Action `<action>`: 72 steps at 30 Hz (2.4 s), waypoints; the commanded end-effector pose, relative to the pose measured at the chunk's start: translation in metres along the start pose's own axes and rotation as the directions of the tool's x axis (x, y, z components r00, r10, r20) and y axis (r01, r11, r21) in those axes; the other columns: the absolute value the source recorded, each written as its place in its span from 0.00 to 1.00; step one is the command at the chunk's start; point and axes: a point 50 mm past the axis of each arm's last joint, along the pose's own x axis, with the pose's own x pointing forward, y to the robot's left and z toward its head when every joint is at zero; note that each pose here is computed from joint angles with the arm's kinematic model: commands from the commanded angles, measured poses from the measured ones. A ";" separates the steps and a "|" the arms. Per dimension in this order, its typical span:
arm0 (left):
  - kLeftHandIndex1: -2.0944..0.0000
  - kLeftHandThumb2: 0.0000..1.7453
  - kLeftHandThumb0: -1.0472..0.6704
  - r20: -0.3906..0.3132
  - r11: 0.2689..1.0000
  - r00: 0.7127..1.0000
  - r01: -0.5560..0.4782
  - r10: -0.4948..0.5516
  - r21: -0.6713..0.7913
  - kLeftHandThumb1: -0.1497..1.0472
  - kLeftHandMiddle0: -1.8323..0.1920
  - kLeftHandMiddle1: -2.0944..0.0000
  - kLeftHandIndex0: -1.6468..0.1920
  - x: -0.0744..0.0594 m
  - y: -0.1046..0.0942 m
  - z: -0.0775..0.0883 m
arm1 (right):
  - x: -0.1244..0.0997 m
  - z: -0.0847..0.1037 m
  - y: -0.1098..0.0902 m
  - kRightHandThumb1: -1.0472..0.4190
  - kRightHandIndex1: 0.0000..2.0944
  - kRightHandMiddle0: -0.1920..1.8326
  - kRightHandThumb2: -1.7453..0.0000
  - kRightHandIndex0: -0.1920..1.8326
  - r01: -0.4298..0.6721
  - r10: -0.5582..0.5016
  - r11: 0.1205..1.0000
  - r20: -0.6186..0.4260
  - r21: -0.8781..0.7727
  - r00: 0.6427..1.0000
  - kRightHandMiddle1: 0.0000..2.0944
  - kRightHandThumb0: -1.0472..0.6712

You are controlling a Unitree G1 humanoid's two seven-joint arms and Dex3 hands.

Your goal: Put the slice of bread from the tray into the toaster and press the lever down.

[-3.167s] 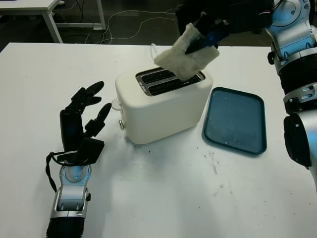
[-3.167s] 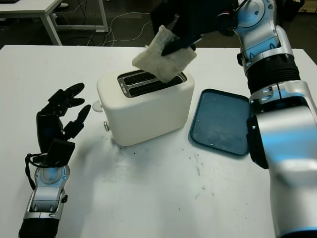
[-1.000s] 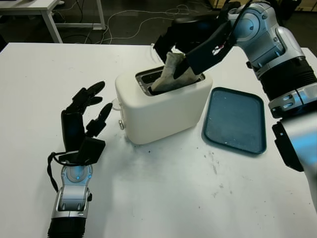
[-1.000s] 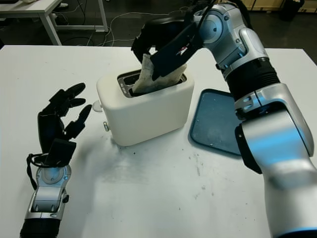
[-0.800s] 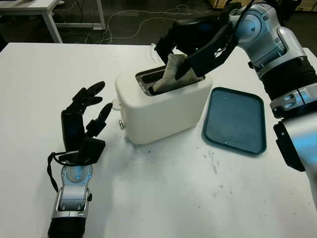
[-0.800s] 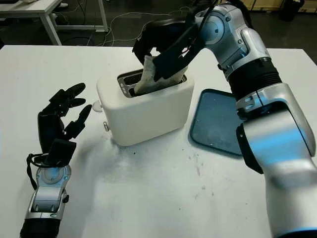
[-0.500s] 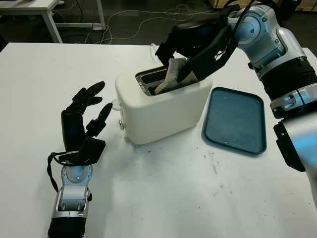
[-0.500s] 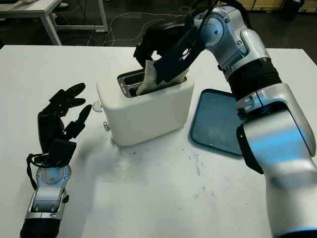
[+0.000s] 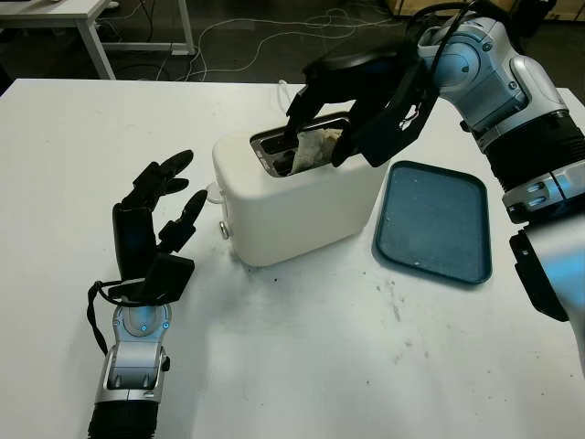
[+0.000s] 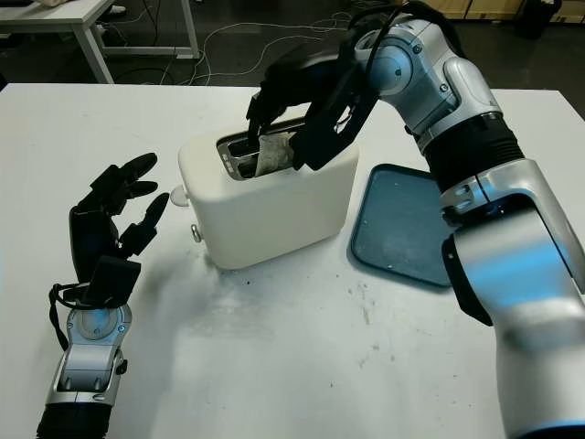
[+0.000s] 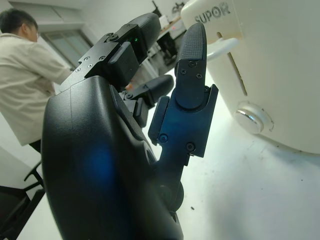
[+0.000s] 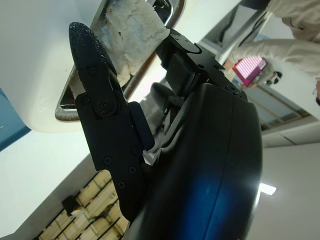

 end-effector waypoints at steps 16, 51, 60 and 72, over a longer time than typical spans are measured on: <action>0.86 0.14 0.34 -0.008 1.000 1.000 0.002 -0.002 0.010 0.89 0.71 0.50 0.55 -0.004 -0.002 -0.002 | -0.040 -0.027 -0.017 0.17 0.39 0.39 0.99 0.18 0.388 -0.382 0.918 -0.079 0.086 0.921 0.01 0.28; 0.81 0.06 0.47 0.281 0.859 0.905 0.151 -0.319 0.489 0.89 0.57 0.39 0.43 0.029 0.044 0.049 | -0.098 0.013 0.231 0.09 0.48 0.64 0.88 0.49 0.940 -0.604 -0.172 -0.785 0.294 0.135 0.02 0.43; 0.82 0.06 0.46 0.234 0.617 0.820 0.174 -0.522 0.768 0.89 0.47 0.42 0.35 0.043 0.047 0.053 | -0.097 0.012 0.227 0.09 0.42 0.63 0.90 0.50 0.928 -0.569 -0.113 -0.789 0.355 0.232 0.01 0.41; 0.90 0.08 0.46 0.135 0.490 0.767 0.254 -0.627 0.834 0.89 0.46 0.38 0.34 0.054 0.041 0.056 | -0.096 0.013 0.226 0.09 0.37 0.64 0.90 0.54 0.924 -0.573 -0.111 -0.783 0.366 0.241 0.00 0.42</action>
